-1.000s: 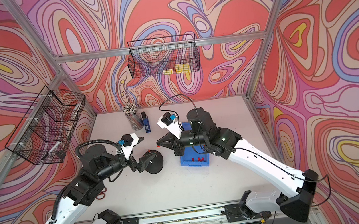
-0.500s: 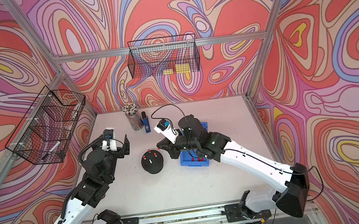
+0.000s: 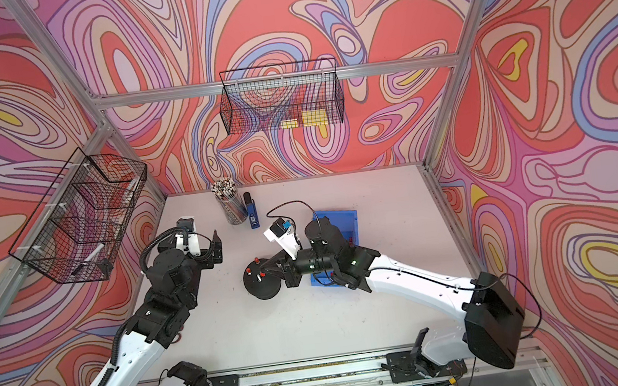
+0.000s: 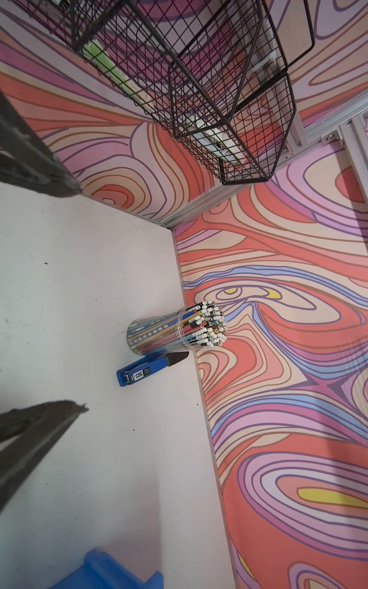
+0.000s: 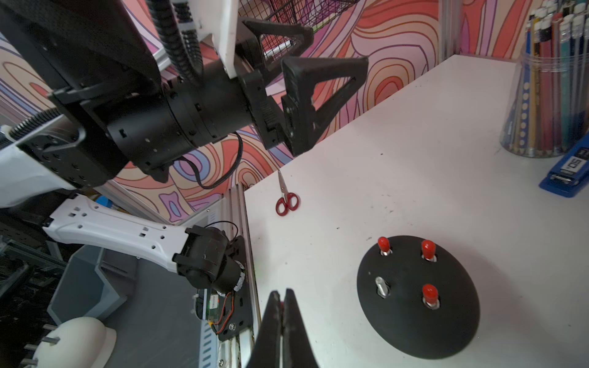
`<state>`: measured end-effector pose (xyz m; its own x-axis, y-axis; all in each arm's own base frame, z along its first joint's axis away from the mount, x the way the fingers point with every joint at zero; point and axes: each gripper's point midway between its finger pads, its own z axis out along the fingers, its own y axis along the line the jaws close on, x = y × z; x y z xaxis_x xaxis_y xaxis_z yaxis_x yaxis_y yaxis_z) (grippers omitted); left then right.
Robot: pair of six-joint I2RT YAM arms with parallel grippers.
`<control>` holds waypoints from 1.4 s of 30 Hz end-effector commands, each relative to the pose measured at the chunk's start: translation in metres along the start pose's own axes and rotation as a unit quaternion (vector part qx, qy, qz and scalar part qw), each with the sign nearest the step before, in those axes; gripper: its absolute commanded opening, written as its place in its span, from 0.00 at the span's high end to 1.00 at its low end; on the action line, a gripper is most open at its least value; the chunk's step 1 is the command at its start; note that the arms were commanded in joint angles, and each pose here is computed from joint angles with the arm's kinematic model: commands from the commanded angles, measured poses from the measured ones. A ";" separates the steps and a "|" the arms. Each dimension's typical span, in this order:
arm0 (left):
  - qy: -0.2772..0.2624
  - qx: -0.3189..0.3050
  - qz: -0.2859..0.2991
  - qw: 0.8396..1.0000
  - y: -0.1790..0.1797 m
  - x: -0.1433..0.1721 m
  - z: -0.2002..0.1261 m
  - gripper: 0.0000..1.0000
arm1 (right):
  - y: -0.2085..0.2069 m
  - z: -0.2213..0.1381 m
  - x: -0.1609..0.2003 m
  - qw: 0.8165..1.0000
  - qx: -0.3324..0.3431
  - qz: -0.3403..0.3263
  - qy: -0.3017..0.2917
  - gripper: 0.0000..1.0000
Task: Cover the protruding screws with screw protection sleeves
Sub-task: Attach the screw protection sleeve to the screw.
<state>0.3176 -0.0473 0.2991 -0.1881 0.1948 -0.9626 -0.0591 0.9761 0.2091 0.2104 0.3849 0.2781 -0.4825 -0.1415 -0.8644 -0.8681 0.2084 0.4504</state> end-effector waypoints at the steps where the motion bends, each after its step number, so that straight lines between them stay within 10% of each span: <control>1: -0.008 0.008 -0.010 1.000 0.001 -0.012 -0.003 0.01 | 0.010 0.011 -0.006 0.998 -0.051 0.034 -0.023 1.00; 11: -0.008 0.004 -0.005 1.000 0.003 -0.012 -0.004 0.01 | -0.003 0.034 0.004 0.992 -0.076 0.092 -0.027 1.00; 23: -0.011 0.002 -0.009 1.000 0.005 -0.013 -0.006 0.01 | -0.076 0.041 0.037 0.992 0.114 0.055 0.027 1.00; 42: -0.013 0.006 -0.040 0.999 0.007 -0.013 -0.007 0.00 | -0.103 0.067 0.054 0.986 0.149 0.042 0.062 1.00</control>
<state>0.3146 -0.0465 0.3039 -0.1759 0.1530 -0.9725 -0.0527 0.9850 0.1645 0.2792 0.4140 0.1659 -0.6000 -0.2172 -0.7700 -0.7459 0.4999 0.4402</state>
